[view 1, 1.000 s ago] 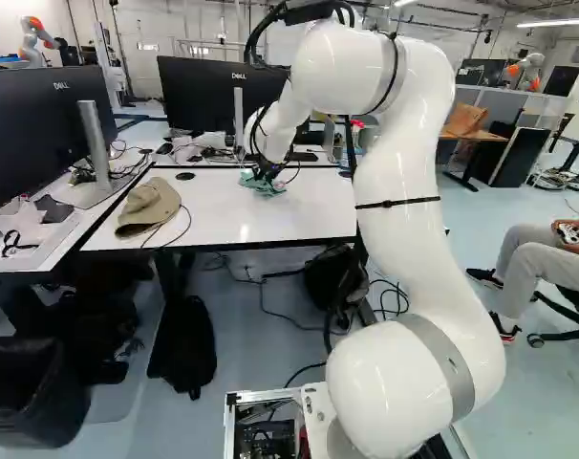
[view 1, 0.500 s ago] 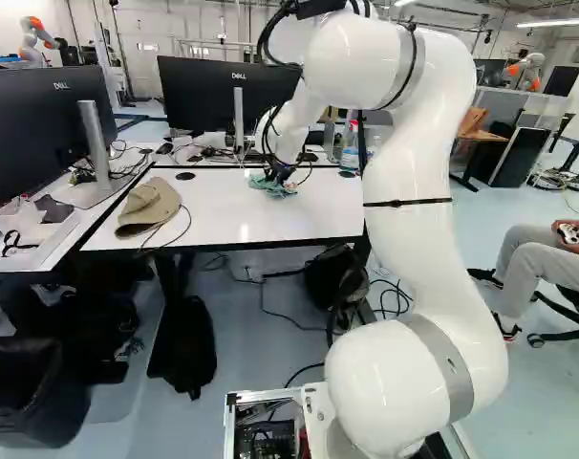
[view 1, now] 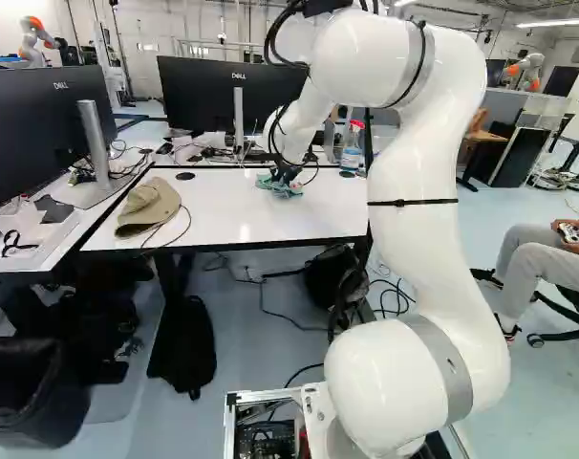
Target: Clean the table with the green towel
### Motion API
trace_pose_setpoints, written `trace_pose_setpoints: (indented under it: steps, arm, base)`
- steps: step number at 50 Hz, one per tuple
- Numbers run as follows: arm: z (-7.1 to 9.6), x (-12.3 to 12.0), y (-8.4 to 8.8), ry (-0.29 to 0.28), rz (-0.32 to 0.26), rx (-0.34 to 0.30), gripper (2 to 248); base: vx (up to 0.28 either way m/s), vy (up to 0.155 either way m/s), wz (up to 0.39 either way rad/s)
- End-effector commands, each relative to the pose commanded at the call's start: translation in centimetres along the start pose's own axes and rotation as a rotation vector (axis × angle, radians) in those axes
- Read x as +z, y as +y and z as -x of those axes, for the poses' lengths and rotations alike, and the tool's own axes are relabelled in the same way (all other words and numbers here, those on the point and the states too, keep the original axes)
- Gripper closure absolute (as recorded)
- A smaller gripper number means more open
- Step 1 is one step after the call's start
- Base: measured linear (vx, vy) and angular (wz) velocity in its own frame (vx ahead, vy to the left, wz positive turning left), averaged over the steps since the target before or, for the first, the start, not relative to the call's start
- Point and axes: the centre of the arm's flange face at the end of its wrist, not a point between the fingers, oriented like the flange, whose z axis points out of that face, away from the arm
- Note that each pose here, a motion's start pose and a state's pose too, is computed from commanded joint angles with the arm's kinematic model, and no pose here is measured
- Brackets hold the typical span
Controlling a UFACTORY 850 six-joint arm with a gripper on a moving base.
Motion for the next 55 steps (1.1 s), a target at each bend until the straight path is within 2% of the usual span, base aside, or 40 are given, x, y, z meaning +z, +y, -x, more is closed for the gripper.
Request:
trace_pose_setpoints:
  steps: [21, 55]
  arm:
    - [1.6, -5.0, 0.1, 0.013, 0.001, 0.001, 195]
    - [5.9, -9.0, 3.5, -0.012, 0.039, 0.051, 195]
  base:
    - [0.000, 0.000, 0.000]
    - [0.000, 0.000, 0.000]
